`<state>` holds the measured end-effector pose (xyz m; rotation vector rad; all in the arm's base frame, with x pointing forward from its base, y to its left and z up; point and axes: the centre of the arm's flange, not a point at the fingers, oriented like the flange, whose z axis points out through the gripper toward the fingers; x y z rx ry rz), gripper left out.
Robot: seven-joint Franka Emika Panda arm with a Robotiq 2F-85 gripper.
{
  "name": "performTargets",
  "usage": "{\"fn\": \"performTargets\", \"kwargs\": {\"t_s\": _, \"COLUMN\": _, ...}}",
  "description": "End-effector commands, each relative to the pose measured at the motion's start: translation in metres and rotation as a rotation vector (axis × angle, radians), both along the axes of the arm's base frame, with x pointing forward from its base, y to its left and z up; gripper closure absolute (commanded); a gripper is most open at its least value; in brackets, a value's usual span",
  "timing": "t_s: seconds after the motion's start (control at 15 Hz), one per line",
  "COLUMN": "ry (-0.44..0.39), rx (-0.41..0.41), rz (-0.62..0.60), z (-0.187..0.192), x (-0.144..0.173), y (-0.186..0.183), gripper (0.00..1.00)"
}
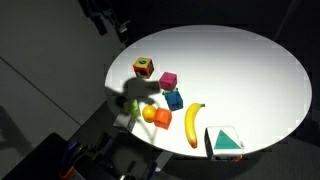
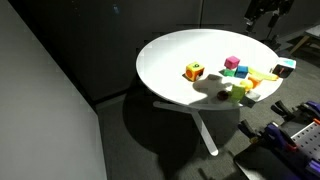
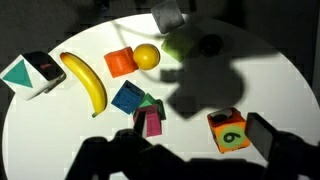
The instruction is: Put the plum on the orange plushy cube
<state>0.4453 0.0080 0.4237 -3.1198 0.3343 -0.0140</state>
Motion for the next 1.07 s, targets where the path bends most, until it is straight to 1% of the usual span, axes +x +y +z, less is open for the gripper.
{"fn": "performTargets", "kwargs": {"t_s": 0.0, "ry": 0.006, "rx": 0.008, "rz": 0.032, "z": -0.003, "x": 0.011, "y": -0.01, "gripper": 0.0}}
{"fn": "performTargets", "kwargs": {"t_s": 0.07, "ry": 0.011, "rx": 0.003, "rz": 0.013, "z": -0.006, "x": 0.002, "y": -0.005, "gripper": 0.0}}
{"fn": "performTargets", "kwargs": {"t_s": 0.73, "ry": 0.015, "rx": 0.005, "rz": 0.014, "z": -0.008, "x": 0.004, "y": -0.007, "gripper": 0.0}}
{"fn": "performTargets", "kwargs": {"t_s": 1.0, "ry": 0.061, "rx": 0.003, "rz": 0.037, "z": -0.025, "x": 0.013, "y": -0.007, "gripper": 0.0}}
